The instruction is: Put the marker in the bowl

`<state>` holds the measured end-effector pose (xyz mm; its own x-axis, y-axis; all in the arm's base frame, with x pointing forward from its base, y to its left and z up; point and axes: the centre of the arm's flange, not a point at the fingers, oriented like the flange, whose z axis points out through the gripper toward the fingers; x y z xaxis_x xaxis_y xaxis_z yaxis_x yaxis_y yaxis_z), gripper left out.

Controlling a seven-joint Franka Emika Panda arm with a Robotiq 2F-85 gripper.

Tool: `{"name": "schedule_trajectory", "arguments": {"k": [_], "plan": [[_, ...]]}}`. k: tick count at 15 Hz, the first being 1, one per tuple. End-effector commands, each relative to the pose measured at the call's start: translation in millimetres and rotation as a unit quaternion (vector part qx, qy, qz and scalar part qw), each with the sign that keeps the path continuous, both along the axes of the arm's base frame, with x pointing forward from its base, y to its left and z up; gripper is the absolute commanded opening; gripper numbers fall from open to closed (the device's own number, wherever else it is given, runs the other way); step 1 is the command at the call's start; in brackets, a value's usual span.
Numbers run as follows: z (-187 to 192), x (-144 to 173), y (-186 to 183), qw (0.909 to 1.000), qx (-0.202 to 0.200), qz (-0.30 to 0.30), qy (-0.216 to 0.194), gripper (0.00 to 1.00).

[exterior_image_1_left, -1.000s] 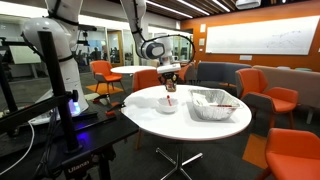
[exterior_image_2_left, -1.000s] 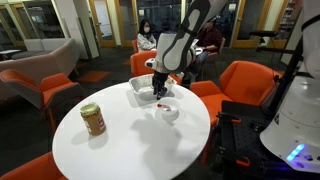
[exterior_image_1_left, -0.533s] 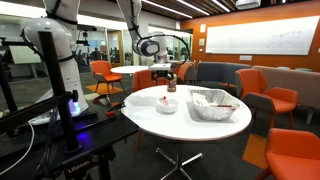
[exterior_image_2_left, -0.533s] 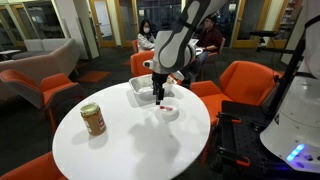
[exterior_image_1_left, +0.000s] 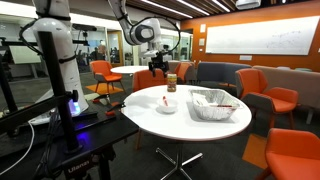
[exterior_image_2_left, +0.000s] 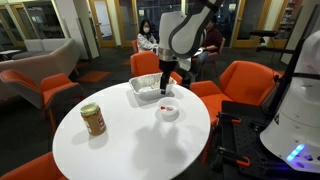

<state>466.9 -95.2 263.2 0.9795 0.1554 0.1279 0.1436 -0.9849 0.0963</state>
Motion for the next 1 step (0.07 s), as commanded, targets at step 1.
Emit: {"name": "schedule_trajectory", "arguments": {"k": [1], "plan": [[12.7, -8.1, 10.9, 0.9949, -0.022, -0.094, 0.03, 1.0]]}}
